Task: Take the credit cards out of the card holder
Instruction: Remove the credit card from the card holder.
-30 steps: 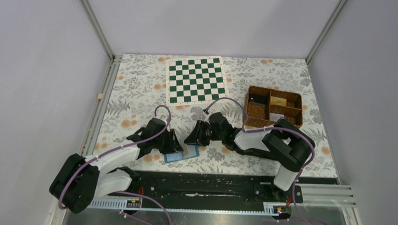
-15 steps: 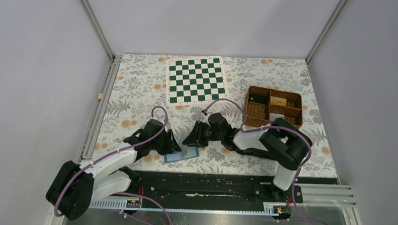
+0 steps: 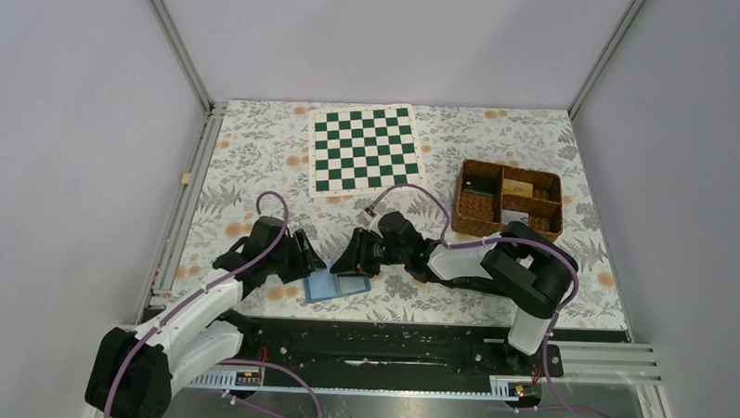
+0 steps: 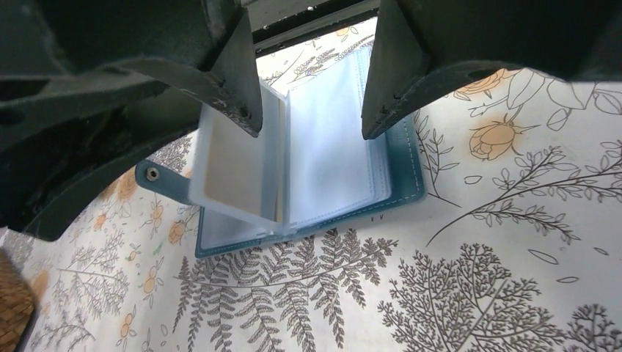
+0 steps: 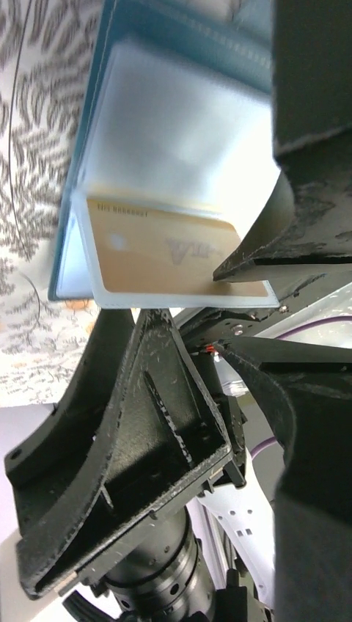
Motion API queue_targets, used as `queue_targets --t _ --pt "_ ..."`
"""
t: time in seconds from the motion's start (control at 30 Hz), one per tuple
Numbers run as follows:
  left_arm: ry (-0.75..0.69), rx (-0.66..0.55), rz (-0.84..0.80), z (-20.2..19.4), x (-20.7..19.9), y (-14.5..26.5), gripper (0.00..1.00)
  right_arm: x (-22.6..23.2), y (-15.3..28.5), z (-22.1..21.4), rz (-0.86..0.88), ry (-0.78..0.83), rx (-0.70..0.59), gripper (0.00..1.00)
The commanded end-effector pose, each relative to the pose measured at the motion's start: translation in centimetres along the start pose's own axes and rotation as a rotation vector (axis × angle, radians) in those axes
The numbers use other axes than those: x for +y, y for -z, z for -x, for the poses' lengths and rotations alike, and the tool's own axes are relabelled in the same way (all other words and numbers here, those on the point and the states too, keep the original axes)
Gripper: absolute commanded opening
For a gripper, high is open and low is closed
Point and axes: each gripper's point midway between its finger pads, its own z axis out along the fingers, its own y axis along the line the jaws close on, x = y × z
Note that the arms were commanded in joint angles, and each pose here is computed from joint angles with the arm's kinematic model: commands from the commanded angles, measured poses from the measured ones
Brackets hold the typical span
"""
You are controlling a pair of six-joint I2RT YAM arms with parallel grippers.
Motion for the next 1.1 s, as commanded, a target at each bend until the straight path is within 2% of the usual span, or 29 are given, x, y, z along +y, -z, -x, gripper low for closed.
queue_targets --t 0.0,0.13,0.33,0.5,0.77,0.9,1.07 --pt "0.021 -0.082 -0.019 2.3 -1.2 1.2 0.54 2.8 -0.6 -0.2 0.046 0.066 0.012 0.41" --pt "0.025 -0.118 -0.011 2.9 -0.8 1.7 0.58 2.2 -0.7 -0.5 0.013 0.081 0.018 0.46" --pt "0.017 -0.106 -0.008 2.6 -0.6 1.5 0.59 1.0 -0.6 -0.4 -0.045 0.100 0.009 0.45" --pt "0.013 -0.102 -0.007 2.5 -0.5 1.4 0.55 0.3 -0.7 -0.1 -0.084 0.118 0.000 0.43" --pt "-0.020 -0.219 -0.030 4.8 -1.9 3.8 0.53 -2.4 -1.2 -0.4 -0.227 0.143 0.015 0.45" --pt "-0.038 -0.198 -0.075 4.5 -2.7 3.9 0.52 -3.4 -0.7 -0.2 -0.290 0.170 0.006 0.45" --pt "-0.028 -0.141 -0.102 3.3 -2.6 2.5 0.43 -2.6 -0.4 0.0 -0.276 0.184 0.002 0.44"
